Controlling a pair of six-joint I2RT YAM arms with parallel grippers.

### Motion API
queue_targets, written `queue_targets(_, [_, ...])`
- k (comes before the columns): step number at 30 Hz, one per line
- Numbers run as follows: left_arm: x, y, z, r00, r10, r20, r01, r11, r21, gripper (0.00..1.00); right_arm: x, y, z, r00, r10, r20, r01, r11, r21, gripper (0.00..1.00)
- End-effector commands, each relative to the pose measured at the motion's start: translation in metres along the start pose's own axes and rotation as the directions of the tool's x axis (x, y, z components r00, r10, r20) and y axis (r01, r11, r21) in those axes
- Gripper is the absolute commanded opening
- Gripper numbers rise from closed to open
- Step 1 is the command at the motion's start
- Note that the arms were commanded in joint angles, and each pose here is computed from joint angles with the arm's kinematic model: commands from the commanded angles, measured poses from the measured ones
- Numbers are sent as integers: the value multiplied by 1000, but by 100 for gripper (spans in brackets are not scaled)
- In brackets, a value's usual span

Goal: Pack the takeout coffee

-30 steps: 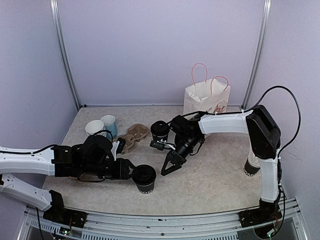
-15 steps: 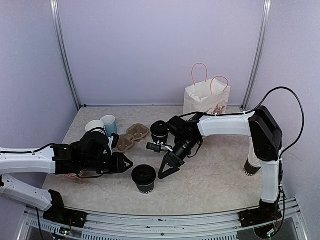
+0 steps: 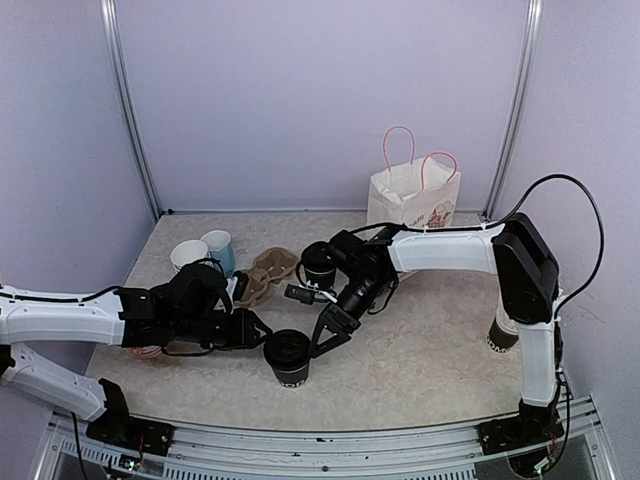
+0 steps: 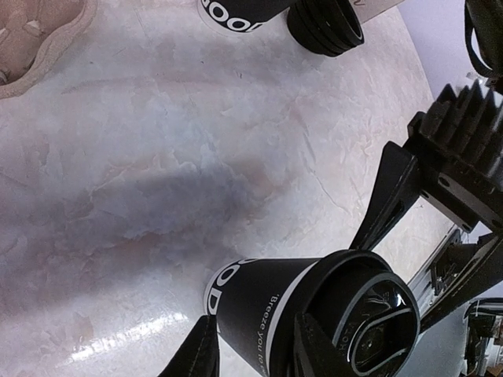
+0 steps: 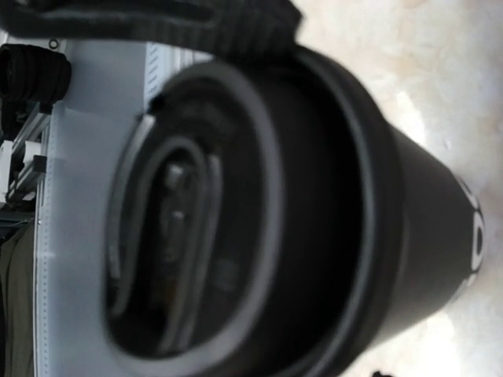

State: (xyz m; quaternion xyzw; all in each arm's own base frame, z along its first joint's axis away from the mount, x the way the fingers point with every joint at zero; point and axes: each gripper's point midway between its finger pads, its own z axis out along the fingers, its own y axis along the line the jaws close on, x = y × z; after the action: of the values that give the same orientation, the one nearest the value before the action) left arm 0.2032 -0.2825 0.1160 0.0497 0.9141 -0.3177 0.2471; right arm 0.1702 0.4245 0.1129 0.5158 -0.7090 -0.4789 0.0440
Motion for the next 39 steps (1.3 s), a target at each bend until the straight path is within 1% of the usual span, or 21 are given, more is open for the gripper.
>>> queue_targets(1, [5, 5, 4, 1000, 12, -16, -12, 1000, 5, 32, 2, -11, 10, 999, 39, -26, -38, 999, 19, 63])
queue_targets(11, [22, 18, 11, 997, 1, -73, -2, 1000, -13, 27, 3, -17, 15, 997, 73, -32, -72, 997, 8, 63])
queue_targets(15, [26, 20, 11, 996, -6, -87, 4, 1000, -19, 25, 3, -23, 15, 996, 85, -35, -84, 996, 35, 65])
queue_targets(17, [28, 22, 11, 996, -13, -91, 10, 1000, -23, 24, 7, -34, 17, 994, 102, -47, -97, 991, 87, 64])
queue_targets(19, [31, 26, 12, 995, -21, -99, 17, 999, -35, 24, 17, -54, 18, 989, 126, -73, -110, 976, 188, 63])
queue_targets(21, [36, 33, 13, 993, -29, -112, 23, 998, -61, 22, 30, -80, 16, 983, 150, -109, -108, 942, 316, 60])
queue_targets(23, [42, 43, 14, 991, -35, -125, 23, 995, -93, 21, 42, -98, 15, 974, 177, -138, -110, 912, 396, 58])
queue_targets(25, [50, 50, 16, 988, -44, -151, 25, 992, -122, 21, 51, -107, 15, 969, 197, -152, -114, 895, 432, 56])
queue_targets(28, [55, 55, 19, 983, -47, -178, 22, 989, -144, 21, 54, -113, 11, 968, 193, -159, -98, 879, 467, 56])
queue_targets(31, [54, 53, 19, 983, -46, -177, 20, 989, -146, 20, 51, -114, 7, 972, 172, -159, -73, 867, 493, 56])
queue_targets(35, [43, 42, 18, 988, -15, -156, -6, 991, -134, 21, 39, -100, 5, 981, 122, -148, -43, 893, 448, 57])
queue_targets(37, [28, 28, 14, 993, 29, -111, -42, 992, -119, 24, 24, -80, 1, 990, 60, -127, -6, 922, 386, 57])
queue_targets(39, [7, 8, 5, 996, 85, -38, -88, 992, -91, 29, 8, -60, -6, 995, -3, -95, 35, 940, 341, 58])
